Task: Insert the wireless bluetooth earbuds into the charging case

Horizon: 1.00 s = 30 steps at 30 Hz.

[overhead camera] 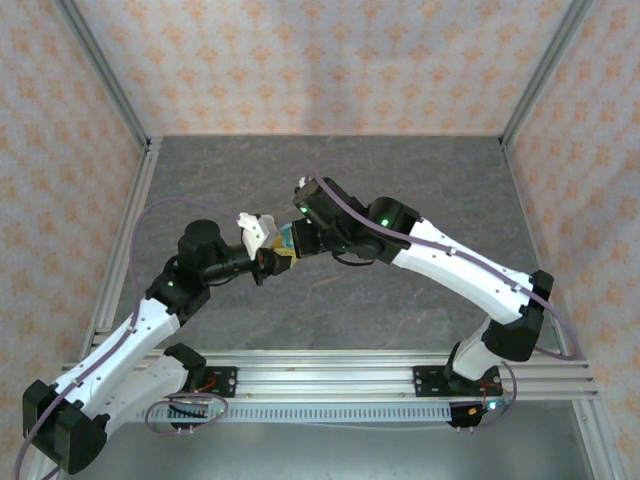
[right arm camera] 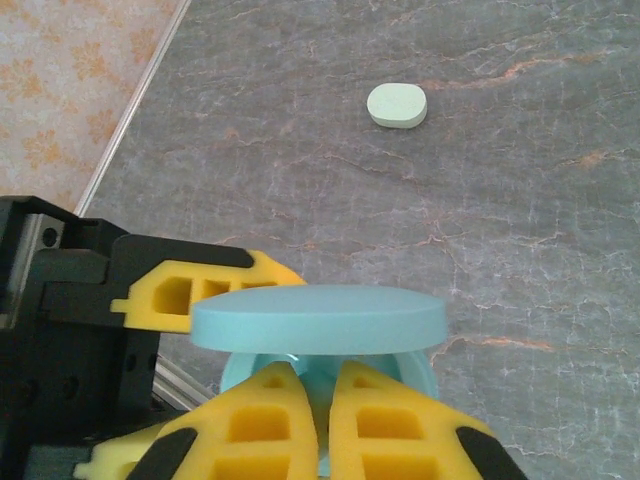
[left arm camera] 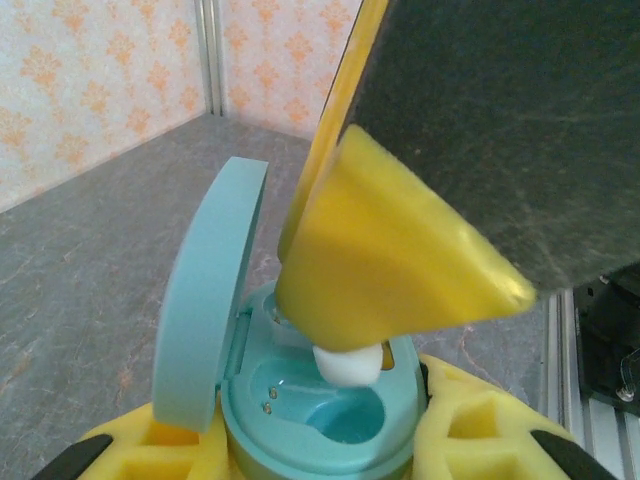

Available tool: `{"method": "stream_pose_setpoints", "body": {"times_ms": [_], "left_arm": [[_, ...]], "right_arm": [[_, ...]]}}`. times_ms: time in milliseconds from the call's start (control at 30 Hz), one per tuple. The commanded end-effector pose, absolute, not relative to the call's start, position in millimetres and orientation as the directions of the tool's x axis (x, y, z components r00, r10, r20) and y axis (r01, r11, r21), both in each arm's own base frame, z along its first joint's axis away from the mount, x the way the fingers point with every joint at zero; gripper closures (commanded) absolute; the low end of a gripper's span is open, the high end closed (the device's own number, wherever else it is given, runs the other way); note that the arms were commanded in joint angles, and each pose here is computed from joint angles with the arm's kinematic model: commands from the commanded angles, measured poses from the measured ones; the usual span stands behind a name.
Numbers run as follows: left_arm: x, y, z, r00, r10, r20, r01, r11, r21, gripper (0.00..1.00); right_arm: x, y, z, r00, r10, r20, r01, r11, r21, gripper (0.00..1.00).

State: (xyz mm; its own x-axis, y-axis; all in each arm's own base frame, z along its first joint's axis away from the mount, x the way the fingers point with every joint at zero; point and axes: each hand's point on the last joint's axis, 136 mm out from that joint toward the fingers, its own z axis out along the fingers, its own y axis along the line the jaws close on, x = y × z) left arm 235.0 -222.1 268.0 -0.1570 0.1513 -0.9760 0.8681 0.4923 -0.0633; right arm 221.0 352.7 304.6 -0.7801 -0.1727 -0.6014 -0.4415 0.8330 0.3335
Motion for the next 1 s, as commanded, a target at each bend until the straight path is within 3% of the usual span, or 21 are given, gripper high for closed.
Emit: {"method": "stream_pose_setpoints", "body": {"times_ms": [0,667,967], "left_arm": [[238,-225,284,-0.109,0.147,-0.983,0.872,0.490,-0.023,1.00],[239,-226,283,-0.113,0.162,-0.980,0.871,0.490,-0.020,1.00],[238,-226,282,-0.118,0.165,-0.979,0.873,0.487,-0.023,1.00]], "right_arm": [[219,353,308,-0.773,-0.184,-0.607,-0.444,0.840,0.311,0.92],[216,350,292,-0.775,-0.310,-0.550,-0.478,0.857,0.190,0.87],[213,368,303,-0.776,-0.289,-0.561,-0.500,0.823,0.269,0.69]]}}
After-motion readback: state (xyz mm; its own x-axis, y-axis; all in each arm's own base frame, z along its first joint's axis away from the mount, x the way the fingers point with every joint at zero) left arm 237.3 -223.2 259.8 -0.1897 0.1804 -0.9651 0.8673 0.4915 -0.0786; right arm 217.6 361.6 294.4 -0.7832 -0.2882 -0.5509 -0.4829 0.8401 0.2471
